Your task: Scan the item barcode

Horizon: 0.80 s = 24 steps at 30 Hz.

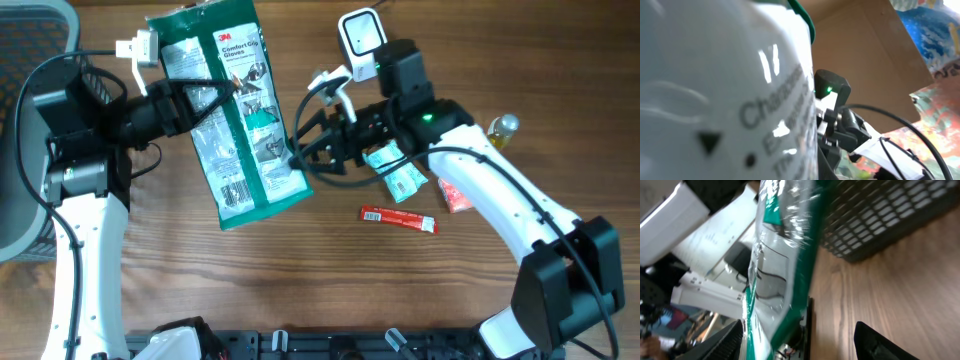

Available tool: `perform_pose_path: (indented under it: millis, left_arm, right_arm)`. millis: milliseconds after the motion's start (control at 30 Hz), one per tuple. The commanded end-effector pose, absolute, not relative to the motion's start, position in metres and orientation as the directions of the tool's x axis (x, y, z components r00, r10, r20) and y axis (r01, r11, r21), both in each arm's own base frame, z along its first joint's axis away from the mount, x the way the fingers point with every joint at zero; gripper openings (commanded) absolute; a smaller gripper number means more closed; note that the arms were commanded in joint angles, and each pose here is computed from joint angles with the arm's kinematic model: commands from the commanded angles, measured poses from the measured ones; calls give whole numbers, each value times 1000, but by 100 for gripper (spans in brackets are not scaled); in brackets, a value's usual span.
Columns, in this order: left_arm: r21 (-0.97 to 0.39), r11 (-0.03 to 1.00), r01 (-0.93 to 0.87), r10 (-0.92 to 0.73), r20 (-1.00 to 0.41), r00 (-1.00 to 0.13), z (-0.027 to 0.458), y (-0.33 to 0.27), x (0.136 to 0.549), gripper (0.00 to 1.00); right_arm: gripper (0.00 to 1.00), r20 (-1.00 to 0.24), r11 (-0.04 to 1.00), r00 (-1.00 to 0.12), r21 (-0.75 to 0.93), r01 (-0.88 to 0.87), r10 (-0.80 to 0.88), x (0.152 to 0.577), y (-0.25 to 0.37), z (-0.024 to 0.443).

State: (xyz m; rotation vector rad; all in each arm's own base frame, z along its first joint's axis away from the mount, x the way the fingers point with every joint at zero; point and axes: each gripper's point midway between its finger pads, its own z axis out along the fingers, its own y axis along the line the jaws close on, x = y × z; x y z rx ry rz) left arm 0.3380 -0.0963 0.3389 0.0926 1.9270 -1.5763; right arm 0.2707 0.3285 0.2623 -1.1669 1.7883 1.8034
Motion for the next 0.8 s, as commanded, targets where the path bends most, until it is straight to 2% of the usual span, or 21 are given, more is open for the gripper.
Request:
perform_pose_path:
  millis: [0,100,167,200,333,367,433,533,600,633,667,767]
  left_arm:
    - [-864,244,440,-314,-500,-807,347,-98,330,4]
    - [-864,244,441,-314,-500,-807,347,-98,330,4]
    - [-864,244,441,-314,-500,-807,347,-98,330,4]
    - [-864,244,441,-314,-500,-807,347,-98,330,4]
    - [-864,244,441,-314,-501,-807,347,-98,330,4]
    - [-864,244,441,-314,-501,-807,347,-98,330,4]
    - [-859,250,446,-315,-508,-802,347,-98,331,4]
    - [-853,311,419,-367,-515,-775,342,-91,344,6]
    - [-840,396,371,-439,-529,-727,335,-79,362,68]
    - [-819,451,354,-467,-555,-688,332,-71,371,90]
    - [-812,490,318,-504,-561,-657,329,-60,379,100]
    - [-796,577,182,-604,-566,-560,319,-18,397,100]
  right_arm:
    - [63,-774,-222,-554,624,-749,-305,258,339,265]
    - [56,-787,-254,-543,611,-750,-291,258,340,274]
    - [49,-791,-271,-542,609,-746,-284,258,340,281]
    - [42,-792,-273,-543,608,-746,-279,260,341,284]
    - [43,-788,-268,-551,613,-743,-274,262,342,287]
    - [39,-789,-265,-551,612,-745,-274,263,343,287]
    - [4,-789,-218,-555,609,-762,-263,270,345,283]
    - [4,-813,-61,-535,561,-826,-230,296,351,268]
    - [4,-847,-11,-476,492,-871,-238,304,350,257]
    - [4,-865,14,-433,444,-896,-254,307,348,249]
    - [4,-870,65,-412,410,-910,-272,314,346,240]
    - [4,-863,227,-394,334,-915,-315,338,339,221]
